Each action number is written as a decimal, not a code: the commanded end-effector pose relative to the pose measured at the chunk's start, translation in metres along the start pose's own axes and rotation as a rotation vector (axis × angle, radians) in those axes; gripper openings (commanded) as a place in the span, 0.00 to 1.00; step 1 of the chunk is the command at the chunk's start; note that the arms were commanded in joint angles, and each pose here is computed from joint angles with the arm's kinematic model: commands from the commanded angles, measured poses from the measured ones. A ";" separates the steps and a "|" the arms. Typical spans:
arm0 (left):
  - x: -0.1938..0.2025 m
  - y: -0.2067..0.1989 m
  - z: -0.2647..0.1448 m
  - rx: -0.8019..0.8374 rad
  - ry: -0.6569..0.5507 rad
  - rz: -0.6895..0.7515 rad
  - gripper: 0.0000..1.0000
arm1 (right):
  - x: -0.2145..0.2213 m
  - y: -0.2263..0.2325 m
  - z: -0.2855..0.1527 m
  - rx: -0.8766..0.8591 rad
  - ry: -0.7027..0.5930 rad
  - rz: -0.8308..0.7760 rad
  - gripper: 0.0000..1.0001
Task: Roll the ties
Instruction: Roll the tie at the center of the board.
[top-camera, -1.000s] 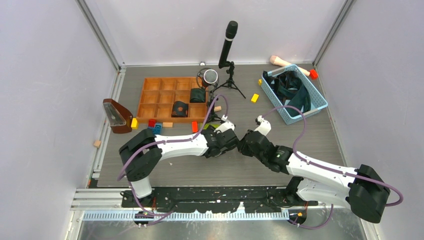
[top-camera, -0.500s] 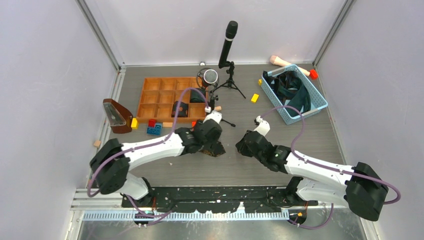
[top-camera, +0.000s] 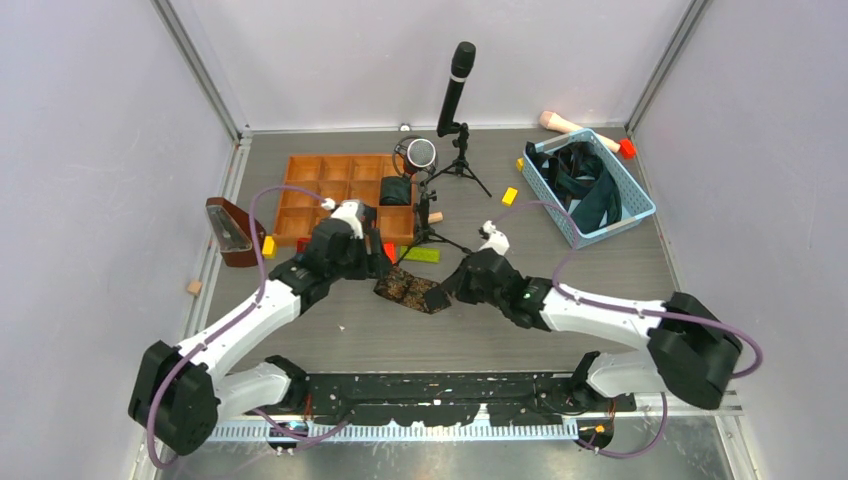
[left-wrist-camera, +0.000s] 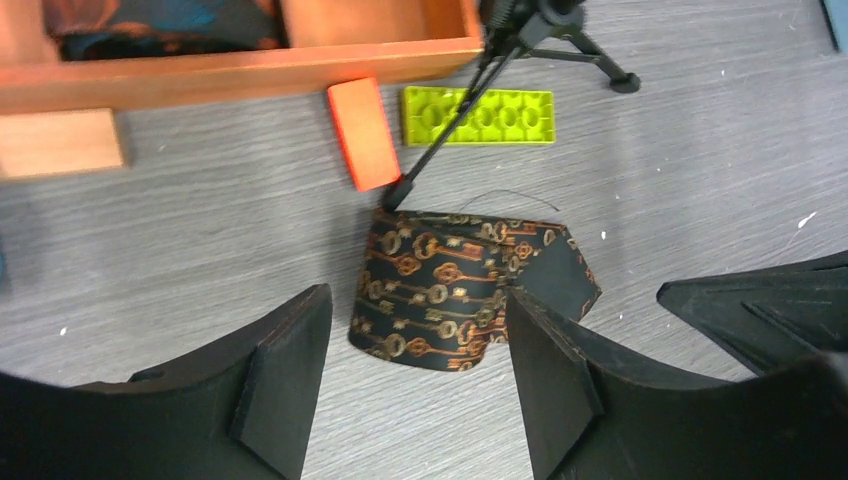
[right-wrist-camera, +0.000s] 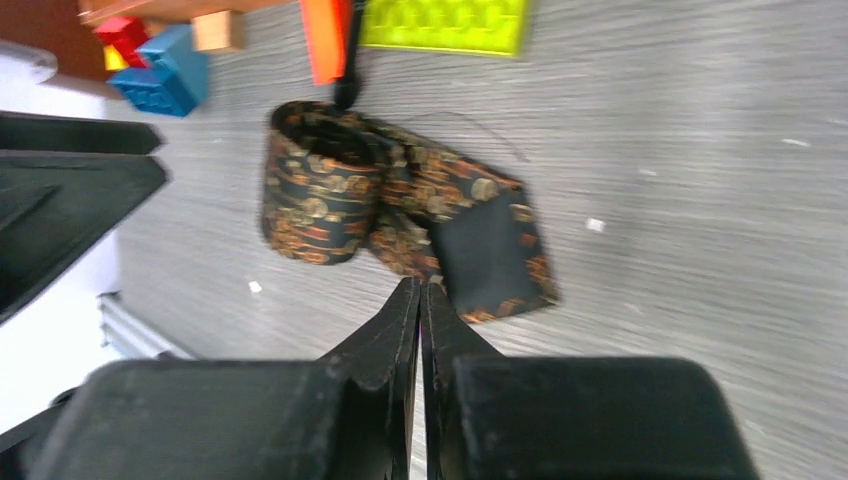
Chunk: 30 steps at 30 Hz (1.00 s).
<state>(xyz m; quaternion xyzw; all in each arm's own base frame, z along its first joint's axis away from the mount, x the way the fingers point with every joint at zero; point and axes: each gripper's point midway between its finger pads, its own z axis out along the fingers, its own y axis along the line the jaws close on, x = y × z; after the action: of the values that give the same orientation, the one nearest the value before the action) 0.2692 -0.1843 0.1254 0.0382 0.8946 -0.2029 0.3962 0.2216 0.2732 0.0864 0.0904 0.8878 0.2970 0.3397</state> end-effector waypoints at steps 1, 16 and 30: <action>-0.009 0.004 -0.005 0.123 -0.029 -0.164 0.67 | -0.017 0.081 0.009 -0.251 0.015 0.051 0.08; 0.009 0.028 0.003 0.125 -0.002 -0.252 0.68 | 0.009 0.133 0.052 -0.343 0.203 0.195 0.00; 0.015 0.028 0.015 0.141 0.021 -0.242 0.69 | 0.026 0.108 0.075 -0.243 0.220 0.201 0.00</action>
<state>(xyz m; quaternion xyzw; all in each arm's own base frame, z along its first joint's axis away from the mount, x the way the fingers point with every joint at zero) 0.2675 -0.1580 0.0854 -0.0580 0.8951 -0.2873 0.3360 0.2399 0.3979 0.0818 0.1004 0.8711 0.4355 0.2036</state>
